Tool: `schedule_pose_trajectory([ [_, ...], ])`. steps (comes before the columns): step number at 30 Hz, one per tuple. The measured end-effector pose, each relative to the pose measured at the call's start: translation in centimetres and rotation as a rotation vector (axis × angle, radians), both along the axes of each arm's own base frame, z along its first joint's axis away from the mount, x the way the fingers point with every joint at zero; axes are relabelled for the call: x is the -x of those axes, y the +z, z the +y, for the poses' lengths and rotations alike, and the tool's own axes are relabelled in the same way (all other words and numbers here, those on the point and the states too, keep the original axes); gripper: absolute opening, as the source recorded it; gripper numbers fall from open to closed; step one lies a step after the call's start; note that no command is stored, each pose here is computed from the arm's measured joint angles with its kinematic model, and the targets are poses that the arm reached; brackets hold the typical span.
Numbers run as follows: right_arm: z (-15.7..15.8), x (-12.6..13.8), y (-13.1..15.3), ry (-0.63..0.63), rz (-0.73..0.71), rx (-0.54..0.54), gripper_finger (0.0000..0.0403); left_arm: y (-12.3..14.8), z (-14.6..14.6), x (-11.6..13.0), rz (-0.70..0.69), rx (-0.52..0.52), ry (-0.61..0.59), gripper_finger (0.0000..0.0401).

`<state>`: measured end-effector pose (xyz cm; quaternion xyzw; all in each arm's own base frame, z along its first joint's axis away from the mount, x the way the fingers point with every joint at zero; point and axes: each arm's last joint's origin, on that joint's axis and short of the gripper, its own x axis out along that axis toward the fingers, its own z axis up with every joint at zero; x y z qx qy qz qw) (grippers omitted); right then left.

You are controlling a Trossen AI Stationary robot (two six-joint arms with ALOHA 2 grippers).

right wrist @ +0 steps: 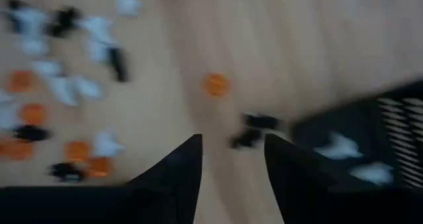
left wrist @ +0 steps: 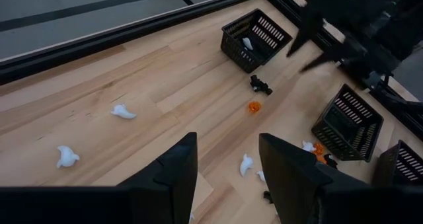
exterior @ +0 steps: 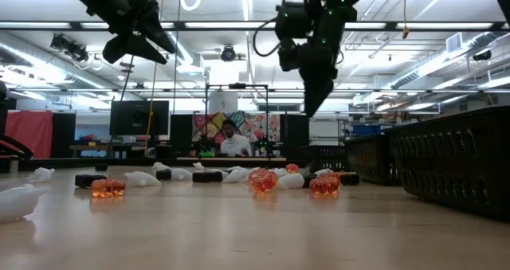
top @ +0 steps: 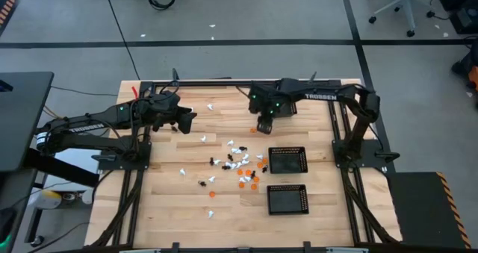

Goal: Sort Halloween decoration
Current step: Put the orange pumpkin toy into the center black bin

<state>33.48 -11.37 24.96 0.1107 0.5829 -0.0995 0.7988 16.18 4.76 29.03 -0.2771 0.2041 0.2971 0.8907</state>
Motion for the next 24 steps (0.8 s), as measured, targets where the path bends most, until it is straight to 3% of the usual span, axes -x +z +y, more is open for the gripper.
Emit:
schedule_pose_trajectory([
  [12, 3.1, -3.2, -3.7, 0.159, 0.007, -0.034, 0.0168, 0.0, 0.0, 0.0, 0.003, -0.006, -0.004, 0.0172],
  [18, 2.5, -4.5, -6.3, 0.176, 0.07, -0.026, 0.0169, 0.0, 0.0, 0.0, 0.001, -0.005, -0.004, 0.0172],
  [24, 1.2, -6.1, -7.3, 0.227, 0.101, 0.069, 0.0175, 0.0, 0.0, 0.0, 0.003, -0.005, -0.004, 0.0172],
])
